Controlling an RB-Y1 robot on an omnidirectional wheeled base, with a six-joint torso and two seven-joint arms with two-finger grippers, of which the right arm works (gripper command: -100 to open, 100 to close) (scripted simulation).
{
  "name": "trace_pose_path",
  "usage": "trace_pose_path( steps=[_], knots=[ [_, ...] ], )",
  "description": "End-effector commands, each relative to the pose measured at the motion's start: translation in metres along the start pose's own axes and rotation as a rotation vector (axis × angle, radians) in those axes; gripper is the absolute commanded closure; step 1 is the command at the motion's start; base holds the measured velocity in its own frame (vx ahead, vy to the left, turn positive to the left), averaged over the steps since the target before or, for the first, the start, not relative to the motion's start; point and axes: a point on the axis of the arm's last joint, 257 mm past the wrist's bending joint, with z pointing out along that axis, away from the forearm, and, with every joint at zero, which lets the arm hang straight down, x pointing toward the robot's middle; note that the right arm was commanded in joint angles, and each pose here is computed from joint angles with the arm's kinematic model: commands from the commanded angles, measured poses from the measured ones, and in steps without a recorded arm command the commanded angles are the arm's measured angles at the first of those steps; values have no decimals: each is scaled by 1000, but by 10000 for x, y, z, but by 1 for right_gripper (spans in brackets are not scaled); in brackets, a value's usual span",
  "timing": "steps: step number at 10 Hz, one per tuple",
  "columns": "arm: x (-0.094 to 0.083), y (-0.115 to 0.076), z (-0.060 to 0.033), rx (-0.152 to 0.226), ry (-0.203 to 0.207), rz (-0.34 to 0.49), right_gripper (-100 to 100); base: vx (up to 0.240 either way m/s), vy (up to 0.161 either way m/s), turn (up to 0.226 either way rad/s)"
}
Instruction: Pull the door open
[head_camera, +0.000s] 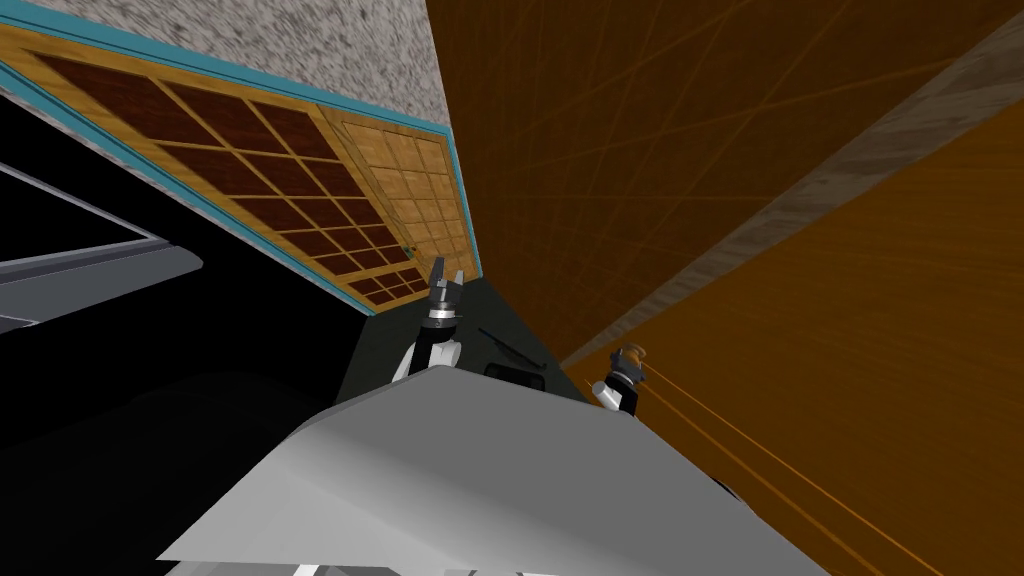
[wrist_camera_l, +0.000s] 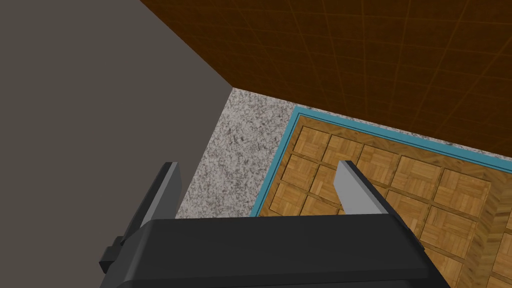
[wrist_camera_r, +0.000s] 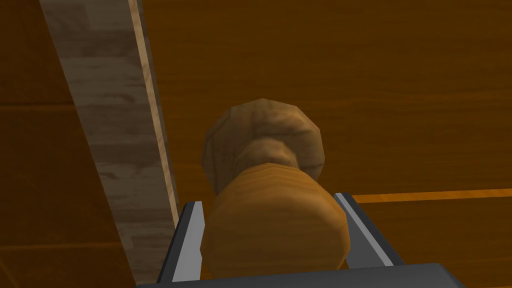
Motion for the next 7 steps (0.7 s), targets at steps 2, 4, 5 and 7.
trace_pose_path(
  steps=[2,4,5,7],
  knots=[
    [-18,-17,-18,5,-4,-1,100,-166,73,30],
    [-16,-47,-20,13,-3,-1,100,-186,52,32],
    [-15,-76,-23,21,-2,-1,100,-198,96,29],
    [-10,-160,-32,43,0,-1,100,-207,60,31]
  ],
)
